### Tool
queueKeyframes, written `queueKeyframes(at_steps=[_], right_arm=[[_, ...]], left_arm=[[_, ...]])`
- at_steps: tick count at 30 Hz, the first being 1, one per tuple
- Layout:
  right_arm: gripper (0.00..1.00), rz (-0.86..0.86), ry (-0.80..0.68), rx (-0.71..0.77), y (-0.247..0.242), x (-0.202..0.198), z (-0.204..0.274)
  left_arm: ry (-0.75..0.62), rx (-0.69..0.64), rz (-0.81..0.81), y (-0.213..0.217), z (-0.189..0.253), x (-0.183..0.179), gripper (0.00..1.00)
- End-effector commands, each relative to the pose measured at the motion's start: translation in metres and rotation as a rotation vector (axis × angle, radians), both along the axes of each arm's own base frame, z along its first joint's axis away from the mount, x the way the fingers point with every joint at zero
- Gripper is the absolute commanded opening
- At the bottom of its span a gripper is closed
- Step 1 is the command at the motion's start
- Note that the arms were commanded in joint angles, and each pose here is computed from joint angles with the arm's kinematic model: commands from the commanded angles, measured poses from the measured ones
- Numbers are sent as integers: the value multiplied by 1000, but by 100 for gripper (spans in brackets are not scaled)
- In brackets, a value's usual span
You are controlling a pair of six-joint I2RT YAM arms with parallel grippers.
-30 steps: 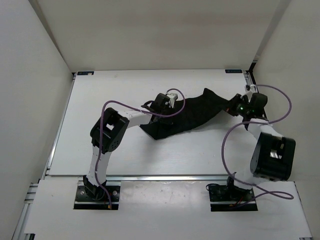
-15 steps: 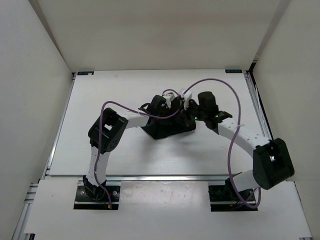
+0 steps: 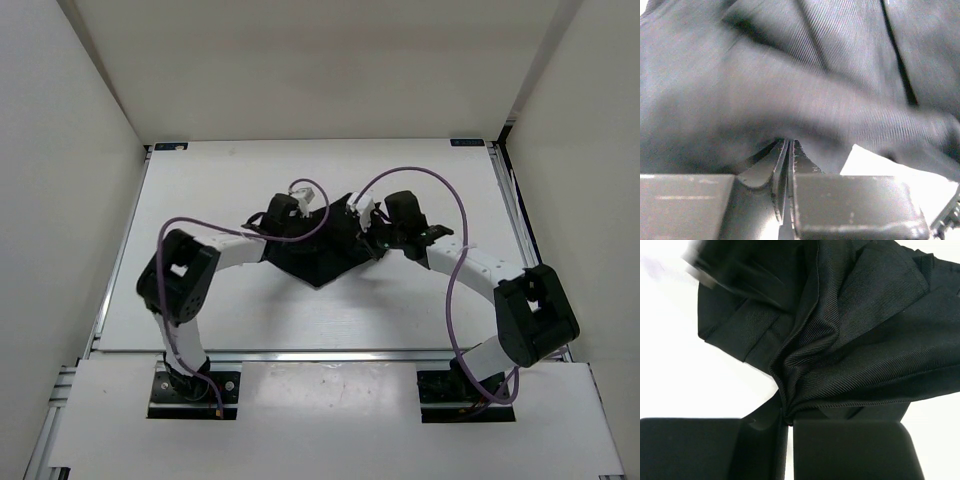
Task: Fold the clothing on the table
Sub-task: Fold the skirt
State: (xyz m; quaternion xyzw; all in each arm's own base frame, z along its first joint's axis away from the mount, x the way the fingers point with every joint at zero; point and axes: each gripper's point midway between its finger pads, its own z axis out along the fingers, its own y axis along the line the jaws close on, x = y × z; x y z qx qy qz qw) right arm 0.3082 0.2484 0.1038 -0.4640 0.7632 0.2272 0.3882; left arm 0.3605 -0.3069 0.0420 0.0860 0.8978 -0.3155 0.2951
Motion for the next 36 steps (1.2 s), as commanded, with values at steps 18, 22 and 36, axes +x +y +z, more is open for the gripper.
queueKeyframes(at_steps=[18, 22, 36], right_arm=[[3, 564, -251, -488, 43, -98, -68], [37, 541, -541, -720, 26, -99, -84], [99, 258, -58, 39, 35, -64, 93]], left_arm=[[-34, -70, 217, 93, 35, -23, 6], [-44, -79, 266, 112, 44, -21, 4], [-146, -111, 334, 141, 87, -38, 5]])
